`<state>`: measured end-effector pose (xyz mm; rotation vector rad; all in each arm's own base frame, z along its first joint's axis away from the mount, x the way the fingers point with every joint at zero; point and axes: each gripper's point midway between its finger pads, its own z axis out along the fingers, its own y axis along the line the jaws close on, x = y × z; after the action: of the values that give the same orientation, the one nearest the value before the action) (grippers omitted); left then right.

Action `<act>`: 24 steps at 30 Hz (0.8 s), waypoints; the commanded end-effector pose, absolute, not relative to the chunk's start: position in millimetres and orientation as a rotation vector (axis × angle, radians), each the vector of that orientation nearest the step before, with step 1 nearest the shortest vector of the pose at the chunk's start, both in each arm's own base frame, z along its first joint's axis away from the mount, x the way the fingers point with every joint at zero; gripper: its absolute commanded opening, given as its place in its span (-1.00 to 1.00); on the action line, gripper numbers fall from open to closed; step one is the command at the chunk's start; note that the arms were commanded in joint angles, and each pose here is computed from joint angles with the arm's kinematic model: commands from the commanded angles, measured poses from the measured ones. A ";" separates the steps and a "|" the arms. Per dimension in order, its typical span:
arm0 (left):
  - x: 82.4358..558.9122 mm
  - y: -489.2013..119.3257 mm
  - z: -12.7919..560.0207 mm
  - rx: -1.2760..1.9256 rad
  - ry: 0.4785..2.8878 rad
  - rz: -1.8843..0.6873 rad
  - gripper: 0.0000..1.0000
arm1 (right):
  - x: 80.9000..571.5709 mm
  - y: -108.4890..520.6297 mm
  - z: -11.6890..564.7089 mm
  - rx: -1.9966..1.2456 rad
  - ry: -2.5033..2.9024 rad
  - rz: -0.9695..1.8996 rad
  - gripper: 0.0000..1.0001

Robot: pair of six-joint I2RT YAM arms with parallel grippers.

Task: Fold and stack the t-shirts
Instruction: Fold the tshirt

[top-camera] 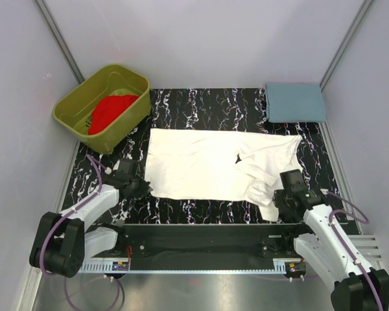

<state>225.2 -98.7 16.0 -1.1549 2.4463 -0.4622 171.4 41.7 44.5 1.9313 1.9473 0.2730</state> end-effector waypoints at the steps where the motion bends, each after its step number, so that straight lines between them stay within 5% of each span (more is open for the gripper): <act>1: 240.0 -99.0 31.5 -1.090 2.400 -0.476 -1.00 | 189.1 22.7 83.4 1.729 1.932 0.190 -1.00; 24: 326.2 -75.5 78.5 -0.998 2.317 -0.169 -1.00 | 288.3 20.8 154.3 0.718 2.276 -0.081 -1.00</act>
<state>301.8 -89.9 61.7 -1.0382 2.3821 -0.2817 260.5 19.9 135.7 0.9158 2.2900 -0.0556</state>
